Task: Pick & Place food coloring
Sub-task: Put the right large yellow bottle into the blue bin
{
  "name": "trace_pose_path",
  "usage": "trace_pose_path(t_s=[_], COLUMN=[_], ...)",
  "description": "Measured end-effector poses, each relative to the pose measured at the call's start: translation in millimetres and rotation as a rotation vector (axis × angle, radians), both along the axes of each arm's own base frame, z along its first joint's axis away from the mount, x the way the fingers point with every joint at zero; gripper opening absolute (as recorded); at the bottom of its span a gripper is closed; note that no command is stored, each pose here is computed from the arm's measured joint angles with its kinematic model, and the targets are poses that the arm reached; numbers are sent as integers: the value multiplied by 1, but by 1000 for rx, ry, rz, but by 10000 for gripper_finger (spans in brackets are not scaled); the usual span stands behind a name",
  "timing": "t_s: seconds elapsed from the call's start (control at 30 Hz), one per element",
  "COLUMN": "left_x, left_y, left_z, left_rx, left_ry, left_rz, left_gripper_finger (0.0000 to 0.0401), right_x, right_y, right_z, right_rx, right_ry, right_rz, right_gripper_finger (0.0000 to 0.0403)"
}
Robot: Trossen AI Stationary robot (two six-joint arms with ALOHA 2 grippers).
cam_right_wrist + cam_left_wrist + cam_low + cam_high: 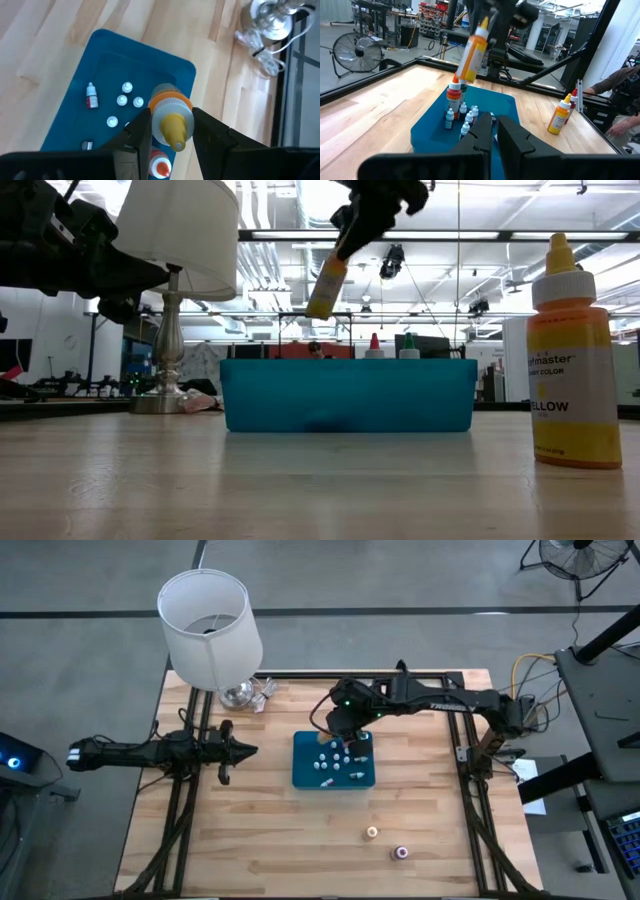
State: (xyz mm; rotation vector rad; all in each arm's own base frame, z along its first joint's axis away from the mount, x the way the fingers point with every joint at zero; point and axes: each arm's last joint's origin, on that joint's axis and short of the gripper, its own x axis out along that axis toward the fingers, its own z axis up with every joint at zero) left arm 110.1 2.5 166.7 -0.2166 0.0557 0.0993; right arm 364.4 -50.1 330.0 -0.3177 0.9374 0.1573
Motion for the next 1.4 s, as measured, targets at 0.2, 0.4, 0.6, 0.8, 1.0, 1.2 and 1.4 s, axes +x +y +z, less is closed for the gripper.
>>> trace_pose_path(t_s=[0.2,0.4,0.6,0.8,1.0,1.2,1.4], left_x=[0,0,0,0,0,0,0], left_y=[0,0,0,0,0,0,0], left_z=[0,0,0,0,0,0,0], left_rx=[0,0,0,0,0,0,0], left_ry=[0,0,0,0,0,1,1], left_rz=[0,1,0,0,0,0,1], left_gripper_finger=[2,2,2,2,2,2,2], right_x=[2,2,-4,-26,-45,-53,-52], right_y=[-1,-1,7,30,46,51,51], right_z=[-22,-31,-23,-1,6,-1,-17], right_rx=[-8,-16,-10,42,74,92,89], right_ry=[15,23,70,119,206,305,348], right_rz=[11,5,22,42,38,17,20], right_gripper_finger=[104,104,104,104,104,104,104])
